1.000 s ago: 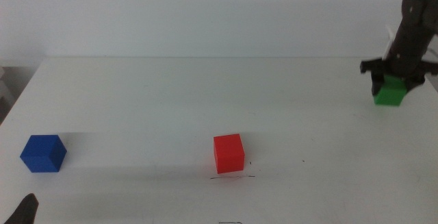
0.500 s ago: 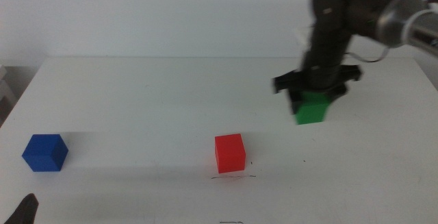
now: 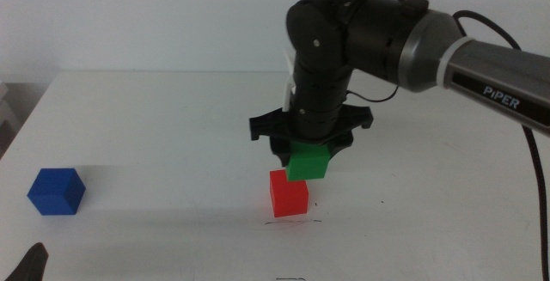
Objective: Stack red cubes first, then green, then blue cubes in a specific spot.
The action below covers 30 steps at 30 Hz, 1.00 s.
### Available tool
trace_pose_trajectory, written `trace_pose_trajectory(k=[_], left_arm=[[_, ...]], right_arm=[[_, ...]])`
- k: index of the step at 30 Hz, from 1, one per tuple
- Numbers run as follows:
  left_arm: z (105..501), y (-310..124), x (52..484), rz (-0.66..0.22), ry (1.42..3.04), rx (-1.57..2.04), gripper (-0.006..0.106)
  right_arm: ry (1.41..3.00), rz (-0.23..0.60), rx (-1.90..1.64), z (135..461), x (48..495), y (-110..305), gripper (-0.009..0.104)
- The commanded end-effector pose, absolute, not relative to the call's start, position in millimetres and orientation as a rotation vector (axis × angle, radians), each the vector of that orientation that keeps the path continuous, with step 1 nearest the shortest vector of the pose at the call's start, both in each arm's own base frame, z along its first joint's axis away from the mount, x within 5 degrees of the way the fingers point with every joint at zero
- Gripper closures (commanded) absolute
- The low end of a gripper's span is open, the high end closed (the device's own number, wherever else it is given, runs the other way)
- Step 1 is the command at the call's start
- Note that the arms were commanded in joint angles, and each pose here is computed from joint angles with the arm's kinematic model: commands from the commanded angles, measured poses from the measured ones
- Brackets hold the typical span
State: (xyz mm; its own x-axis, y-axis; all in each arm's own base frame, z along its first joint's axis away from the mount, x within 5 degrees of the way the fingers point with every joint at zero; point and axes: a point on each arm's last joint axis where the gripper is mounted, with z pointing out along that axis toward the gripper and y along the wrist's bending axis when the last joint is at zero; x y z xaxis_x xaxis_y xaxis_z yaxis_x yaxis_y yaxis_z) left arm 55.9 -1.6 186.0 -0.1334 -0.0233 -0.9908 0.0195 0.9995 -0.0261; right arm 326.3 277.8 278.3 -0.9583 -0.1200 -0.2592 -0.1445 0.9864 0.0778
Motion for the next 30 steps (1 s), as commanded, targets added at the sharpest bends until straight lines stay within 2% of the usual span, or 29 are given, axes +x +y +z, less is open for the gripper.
trace_pose_trajectory(k=[1,4,9,30], left_arm=[[202,-1,54,-0.05,1.577,-0.015,0.007],[202,-1,54,-0.05,1.577,-0.015,0.007],[202,-1,54,-0.05,1.577,-0.015,0.007],[202,-1,54,-0.05,1.577,-0.015,0.007]], right_arm=[[2.821,0.158,-0.149,306,320,273,0.096],[2.834,0.157,-0.119,301,322,276,0.096],[2.825,0.208,-0.096,298,325,284,0.096],[2.877,0.169,-0.17,265,341,299,0.096]])
